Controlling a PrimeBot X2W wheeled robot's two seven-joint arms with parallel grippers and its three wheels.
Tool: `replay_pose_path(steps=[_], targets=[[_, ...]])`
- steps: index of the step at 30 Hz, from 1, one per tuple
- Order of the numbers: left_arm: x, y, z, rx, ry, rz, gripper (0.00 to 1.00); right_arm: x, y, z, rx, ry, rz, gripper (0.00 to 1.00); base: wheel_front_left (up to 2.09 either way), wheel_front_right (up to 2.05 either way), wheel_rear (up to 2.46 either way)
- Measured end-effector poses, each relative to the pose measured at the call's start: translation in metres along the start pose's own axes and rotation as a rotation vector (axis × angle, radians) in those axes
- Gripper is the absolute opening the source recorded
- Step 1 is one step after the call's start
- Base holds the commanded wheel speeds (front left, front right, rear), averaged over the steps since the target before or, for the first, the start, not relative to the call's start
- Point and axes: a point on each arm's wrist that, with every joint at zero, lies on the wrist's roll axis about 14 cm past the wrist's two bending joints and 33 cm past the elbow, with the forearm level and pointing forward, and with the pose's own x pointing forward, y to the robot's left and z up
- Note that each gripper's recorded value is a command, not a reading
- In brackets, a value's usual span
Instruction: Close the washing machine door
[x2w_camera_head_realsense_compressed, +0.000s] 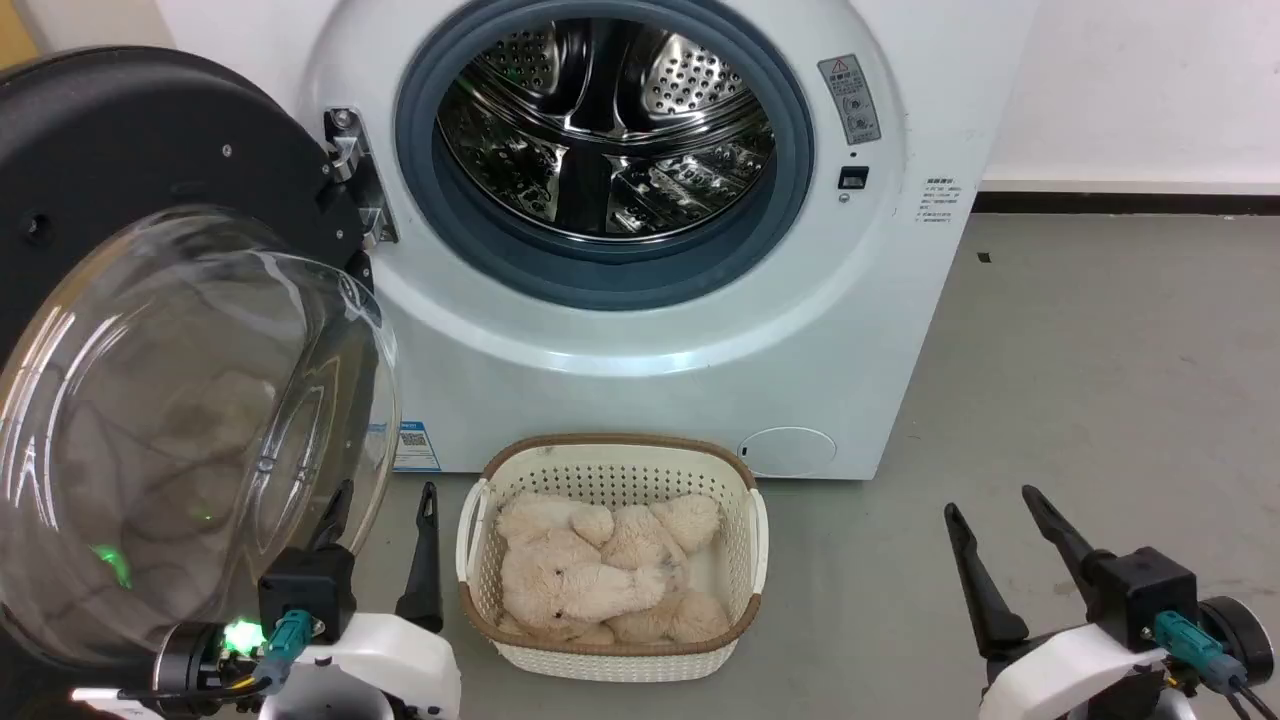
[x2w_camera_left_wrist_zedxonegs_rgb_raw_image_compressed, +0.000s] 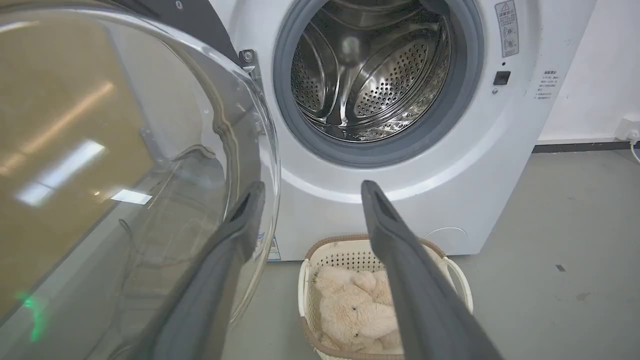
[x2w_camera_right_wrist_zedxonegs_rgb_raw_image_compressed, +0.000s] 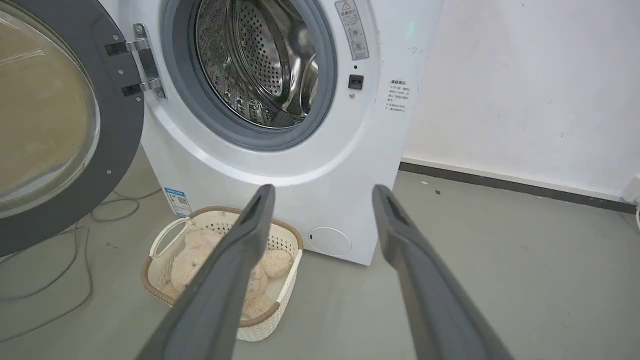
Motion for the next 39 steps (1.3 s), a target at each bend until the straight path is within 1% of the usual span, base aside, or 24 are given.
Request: replay_pose_path(steps=[15, 27, 39], targets=[[-0.004, 0.0, 0.0, -0.009, -0.016, 0.002, 1.0, 0.002, 0.001, 0.005, 0.016, -0.035, 0.002, 1.0, 0.0, 0.0, 0.0], [-0.017, 0.015, -0.002, -0.017, -0.029, 0.051, 1.0, 0.009, 0.021, 0.009, 0.025, -0.063, 0.066, 1.0, 0.0, 0.0, 0.0], [-0.039, 0.039, 0.0, -0.023, -0.053, 0.138, 1.0, 0.022, 0.056, 0.015, 0.031, -0.097, 0.172, 1.0, 0.0, 0.0, 0.0]])
